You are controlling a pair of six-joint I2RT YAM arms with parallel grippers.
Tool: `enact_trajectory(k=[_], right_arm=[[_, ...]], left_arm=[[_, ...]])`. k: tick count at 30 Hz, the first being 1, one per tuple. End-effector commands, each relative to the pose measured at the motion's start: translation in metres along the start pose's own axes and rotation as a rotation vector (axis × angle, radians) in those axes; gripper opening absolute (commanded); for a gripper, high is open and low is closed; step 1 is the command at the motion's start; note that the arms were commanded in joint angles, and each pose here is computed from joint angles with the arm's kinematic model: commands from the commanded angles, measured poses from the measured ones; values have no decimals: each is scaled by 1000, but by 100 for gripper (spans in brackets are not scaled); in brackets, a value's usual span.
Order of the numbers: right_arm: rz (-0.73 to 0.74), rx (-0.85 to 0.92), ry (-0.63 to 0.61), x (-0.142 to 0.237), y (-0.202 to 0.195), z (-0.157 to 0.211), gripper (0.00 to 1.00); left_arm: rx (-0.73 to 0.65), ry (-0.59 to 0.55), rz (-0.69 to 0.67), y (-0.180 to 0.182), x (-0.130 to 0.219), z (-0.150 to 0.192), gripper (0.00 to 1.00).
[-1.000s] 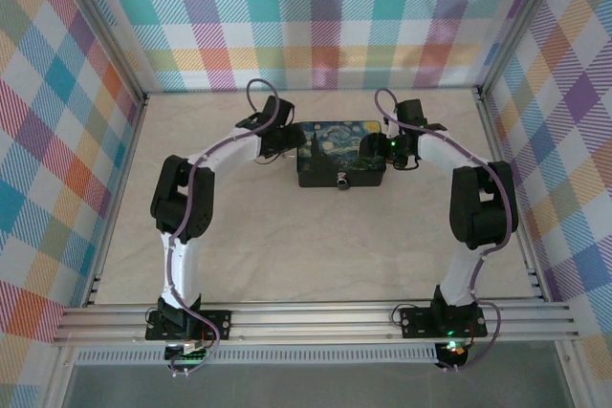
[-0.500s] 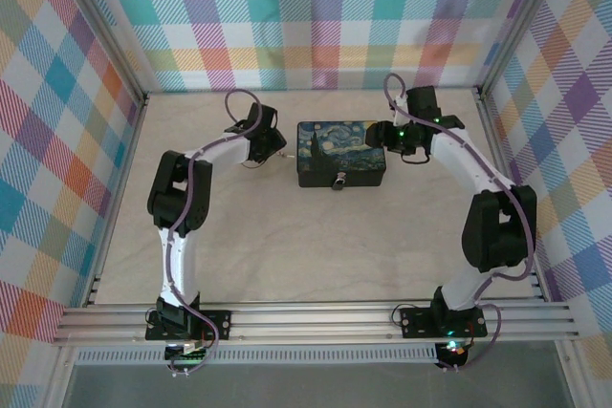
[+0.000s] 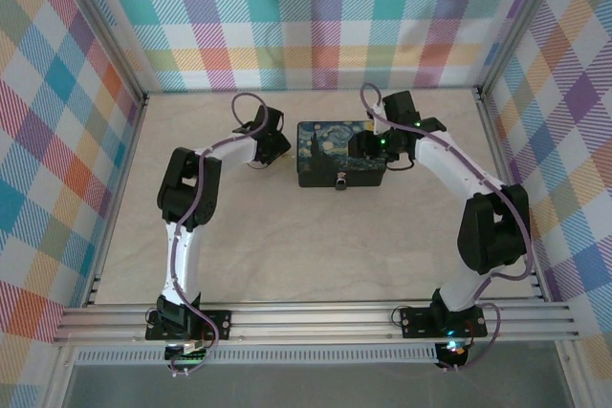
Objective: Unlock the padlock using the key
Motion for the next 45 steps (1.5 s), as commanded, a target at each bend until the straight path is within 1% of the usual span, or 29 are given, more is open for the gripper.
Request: enact_trajectory(k=[1, 4, 7, 9, 14, 17, 19, 21, 25, 32, 39, 45], right_arm=[[4, 14, 30, -8, 3, 4, 58], [9, 17, 39, -11, 5, 6, 56], [9, 16, 47, -13, 5, 8, 55], [10, 17, 48, -13, 6, 8, 55], [12, 10, 54, -13, 6, 13, 54], [16, 1, 61, -14, 4, 18, 54], [17, -5, 65, -15, 4, 21, 53], [17, -9, 66, -15, 3, 24, 53], [16, -11, 64, -14, 3, 26, 54], [11, -12, 57, -11, 5, 26, 53], [6, -17, 55, -10, 5, 29, 53], [5, -15, 57, -8, 5, 32, 52]], left_arm=[[3, 21, 5, -7, -3, 6, 40], [7, 21, -5, -5, -3, 7, 33], [8, 14, -15, -3, -3, 7, 31], [4, 14, -13, -4, -3, 6, 25], [5, 15, -16, -2, -1, 7, 23], [3, 34, -44, 4, 1, 11, 18], [0, 40, -45, 5, 2, 12, 19], [0, 41, -44, 5, 6, 12, 26], [-1, 22, -29, 0, 17, 8, 31], [5, 37, 16, -14, 26, 11, 32], [21, 46, 9, -20, 19, 19, 33], [33, 28, -29, -11, 12, 19, 28]])
Point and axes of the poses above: each hand's point on the last joint's axis, 136 mm out from that joint toward the fingers, its own x axis back along the fingers, its own y axis along the line the jaws close on, z = x × y, the point moved 2 cm from there along x, back along the fingers, and after that the axes turned 10 degrees about x, right-handed, at the moved point
